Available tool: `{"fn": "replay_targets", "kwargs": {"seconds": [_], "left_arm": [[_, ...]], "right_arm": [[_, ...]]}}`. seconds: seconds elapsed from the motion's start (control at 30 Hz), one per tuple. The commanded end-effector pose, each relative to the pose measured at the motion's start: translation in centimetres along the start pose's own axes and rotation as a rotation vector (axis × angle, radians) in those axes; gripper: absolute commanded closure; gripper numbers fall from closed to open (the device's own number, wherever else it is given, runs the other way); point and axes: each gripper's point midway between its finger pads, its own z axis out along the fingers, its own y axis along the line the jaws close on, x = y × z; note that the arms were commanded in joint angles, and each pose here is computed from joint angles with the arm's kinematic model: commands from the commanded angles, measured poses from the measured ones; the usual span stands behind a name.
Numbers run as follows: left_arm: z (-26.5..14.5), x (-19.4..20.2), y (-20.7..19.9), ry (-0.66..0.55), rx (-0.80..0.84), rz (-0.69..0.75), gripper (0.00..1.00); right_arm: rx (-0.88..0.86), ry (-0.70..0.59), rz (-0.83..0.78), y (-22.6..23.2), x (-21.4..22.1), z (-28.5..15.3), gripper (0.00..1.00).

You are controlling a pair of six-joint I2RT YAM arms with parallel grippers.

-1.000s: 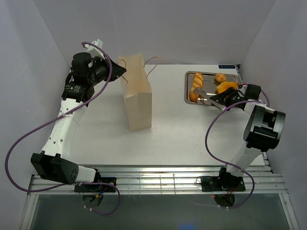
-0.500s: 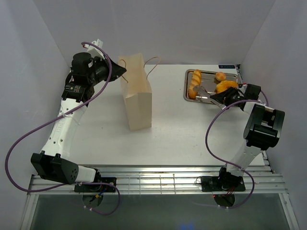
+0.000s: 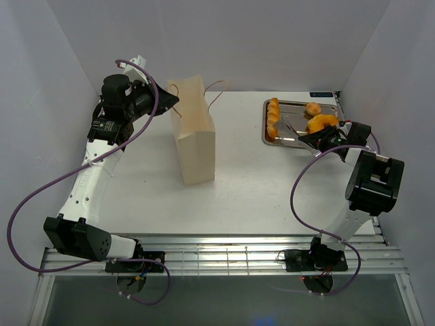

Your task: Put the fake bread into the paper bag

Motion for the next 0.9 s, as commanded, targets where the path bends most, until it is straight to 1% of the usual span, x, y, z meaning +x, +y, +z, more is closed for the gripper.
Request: {"fn": "replay_targets", "kwargs": {"seconds": [0.0, 0.2, 0.3, 0.4, 0.7, 0.87], "left_arm": [[-1.5, -1.0, -1.6, -0.035, 0.039, 0.019, 1.0], [-1.4, -1.0, -1.6, -0.033, 0.041, 0.019, 1.0], [-1.4, -1.0, -1.7, -0.031, 0.044, 0.018, 1.0], [-1.4, -1.1, -1.8, -0.036, 0.045, 0.019, 1.0], [-1.3, -1.0, -1.7, -0.03, 0.043, 0.016, 1.0], [-1.4, -1.0, -1.7, -0.033, 0.041, 0.019, 1.0]], "right_arm": [[-0.016, -0.028, -0.077, 1.6, -0.6, -0.8, 0.92], [0.042, -0.031, -0.109, 0.2, -0.3, -0.7, 0.92], [0.046, -0.025, -0.102, 0.0, -0.2, -0.7, 0.77], [0.05, -0.03, -0.109, 0.0, -0.3, -0.7, 0.72], [0.044, -0.025, -0.101, 0.0, -0.2, -0.7, 0.71], [0.026, -0.042, -0.13, 1.3, -0.2, -1.3, 0.71]]}}
